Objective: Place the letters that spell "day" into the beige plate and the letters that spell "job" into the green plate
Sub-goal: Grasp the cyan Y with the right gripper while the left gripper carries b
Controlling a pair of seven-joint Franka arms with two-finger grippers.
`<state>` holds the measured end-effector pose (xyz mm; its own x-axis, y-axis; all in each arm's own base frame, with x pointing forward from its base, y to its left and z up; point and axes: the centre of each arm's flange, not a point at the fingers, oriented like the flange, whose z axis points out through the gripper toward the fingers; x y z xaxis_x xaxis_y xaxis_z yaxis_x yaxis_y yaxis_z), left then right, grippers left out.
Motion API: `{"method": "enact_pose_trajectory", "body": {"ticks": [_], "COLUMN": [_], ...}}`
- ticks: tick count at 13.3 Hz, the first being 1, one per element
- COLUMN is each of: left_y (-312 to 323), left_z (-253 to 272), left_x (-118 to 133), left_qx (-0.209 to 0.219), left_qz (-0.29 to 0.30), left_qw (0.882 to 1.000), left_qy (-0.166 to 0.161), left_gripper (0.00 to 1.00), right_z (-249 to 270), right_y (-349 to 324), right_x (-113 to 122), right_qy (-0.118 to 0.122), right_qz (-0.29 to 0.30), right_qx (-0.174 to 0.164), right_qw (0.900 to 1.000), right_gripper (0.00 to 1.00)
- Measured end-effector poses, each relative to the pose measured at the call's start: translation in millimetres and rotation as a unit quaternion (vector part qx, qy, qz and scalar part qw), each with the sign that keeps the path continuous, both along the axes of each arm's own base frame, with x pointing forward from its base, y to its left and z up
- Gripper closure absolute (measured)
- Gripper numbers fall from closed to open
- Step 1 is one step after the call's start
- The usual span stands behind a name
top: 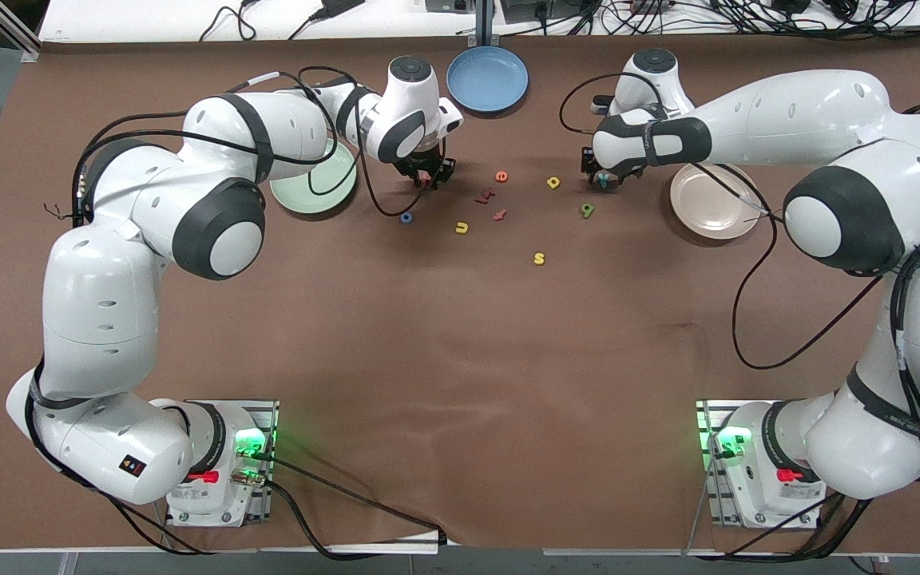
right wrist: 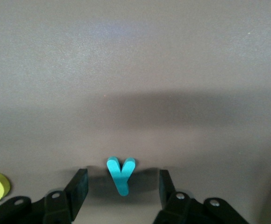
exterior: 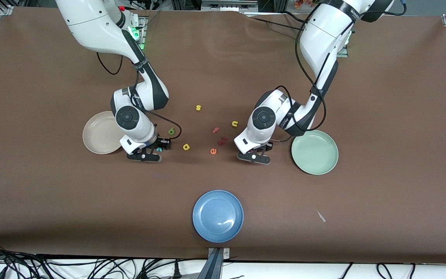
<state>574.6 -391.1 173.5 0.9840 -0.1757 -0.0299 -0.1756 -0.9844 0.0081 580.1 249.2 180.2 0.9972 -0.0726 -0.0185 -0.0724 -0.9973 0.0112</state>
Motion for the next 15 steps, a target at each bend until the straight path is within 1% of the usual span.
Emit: {"method": "enact_pose_trajectory", "body": {"ticks": [1,3,4,5,6,8,9,10,12,15], "left_y": [0.0,2.4,5.9,10.8,18.9,50.2,72.4,96.8,146.4,206.4], "left_z": [0.7,2.8,7.0,13.8,25.3,58.9,76.9,92.0,102.7,71.3], "left_x": [0.5,3.1,5.6,8.5,12.6,26.6,35.8,45.0,58.9,61.9], "left_qx": [0.0,0.001,0.006,0.014,0.028,0.066,0.078,0.082,0.086,0.091], "left_qz": [0.0,0.002,0.005,0.008,0.009,-0.008,-0.016,-0.023,-0.029,-0.018], "left_qw": [1.0,1.0,1.0,1.0,0.999,0.998,0.996,0.996,0.994,0.991], "left_qy": [-0.001,-0.002,0.001,0.009,0.016,0.023,0.027,0.034,0.054,0.093], "left_gripper": [0.75,0.75,0.75,0.75,0.75,0.75,0.75,0.75,0.75,0.75], "right_z": [0.0,-0.2,-0.3,-0.5,-0.7,-1.1,-1.1,-0.9,-0.7,0.8], "right_y": [-1.1,-3.0,-3.3,-3.3,-3.5,-3.8,-3.9,-3.8,-3.7,-3.1], "right_x": [0.5,1.2,1.3,1.3,1.3,1.3,1.4,1.5,1.7,3.0], "right_qy": [0.0,0.001,0.001,0.002,0.002,0.003,0.003,0.003,0.003,0.001], "right_qz": [-0.001,-0.006,-0.007,-0.009,-0.009,-0.011,-0.011,-0.011,-0.011,-0.011], "right_qx": [0.0,0.002,0.003,0.004,0.004,0.005,0.005,0.005,0.006,0.006], "right_qw": [1.0,1.0,1.0,1.0,1.0,1.0,1.0,1.0,1.0,1.0], "right_gripper": [0.3,0.45,0.47,0.57,0.57,0.7,0.73,0.8,0.81,0.82]}}
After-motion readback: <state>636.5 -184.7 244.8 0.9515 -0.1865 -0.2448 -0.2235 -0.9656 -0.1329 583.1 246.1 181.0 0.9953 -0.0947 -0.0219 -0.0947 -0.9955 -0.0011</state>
